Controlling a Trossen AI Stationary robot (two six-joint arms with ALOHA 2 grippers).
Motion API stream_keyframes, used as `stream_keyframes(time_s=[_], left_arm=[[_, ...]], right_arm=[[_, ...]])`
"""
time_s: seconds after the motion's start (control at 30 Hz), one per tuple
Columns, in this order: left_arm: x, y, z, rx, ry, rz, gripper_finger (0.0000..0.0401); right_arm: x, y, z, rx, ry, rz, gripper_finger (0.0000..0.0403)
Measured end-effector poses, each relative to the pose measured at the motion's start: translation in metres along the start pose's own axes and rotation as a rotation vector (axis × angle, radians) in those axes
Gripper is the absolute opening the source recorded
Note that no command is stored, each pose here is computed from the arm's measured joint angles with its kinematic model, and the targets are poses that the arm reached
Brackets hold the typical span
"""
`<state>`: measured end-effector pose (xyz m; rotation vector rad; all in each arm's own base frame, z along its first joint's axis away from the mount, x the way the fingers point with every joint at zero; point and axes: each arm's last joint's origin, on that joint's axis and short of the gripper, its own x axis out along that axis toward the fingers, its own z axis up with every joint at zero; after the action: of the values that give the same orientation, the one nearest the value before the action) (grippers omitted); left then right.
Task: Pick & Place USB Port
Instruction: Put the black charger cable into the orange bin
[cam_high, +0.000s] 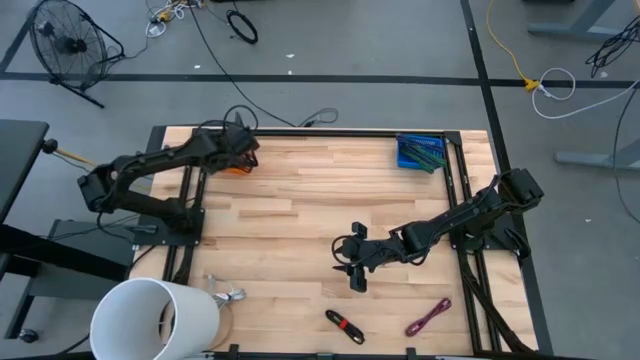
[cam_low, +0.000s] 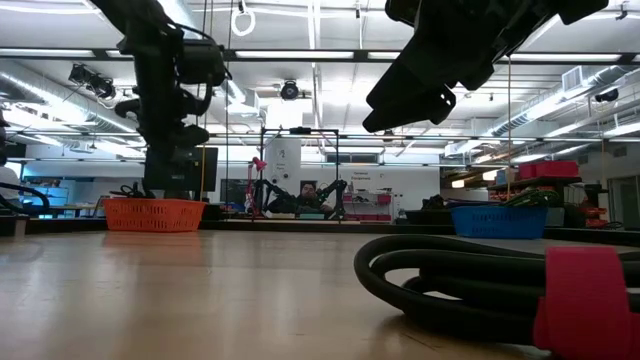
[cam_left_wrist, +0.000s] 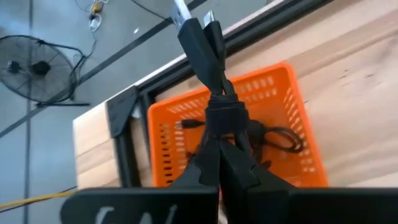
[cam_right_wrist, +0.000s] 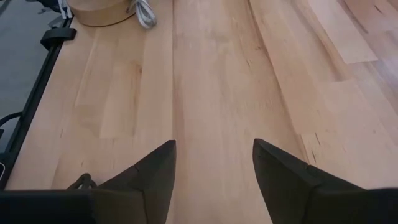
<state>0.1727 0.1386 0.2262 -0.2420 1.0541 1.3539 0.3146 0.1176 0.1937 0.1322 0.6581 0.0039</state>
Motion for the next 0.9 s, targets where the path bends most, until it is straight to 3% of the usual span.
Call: stream_keyframes(time_s=[0.7,0.8,0.9], left_arm=[[0.022,-0.010,-0.022,-0.011,-0.019,-0.021,0.0000],[0.021,-0.011,-0.020,-0.007,-0.006,-0.066,0.0008],[0.012,-0.015,-0.010,-0.023,0.013,-0.223,0.0022]], right_arm=[[0.000,0.000,0.000,0.000,0.000,0.000,0.0212],[0.000,0.000,0.000,0.000,0.000,0.000,0.0212],[0.000,0.000,0.000,0.000,0.000,0.000,0.0212]])
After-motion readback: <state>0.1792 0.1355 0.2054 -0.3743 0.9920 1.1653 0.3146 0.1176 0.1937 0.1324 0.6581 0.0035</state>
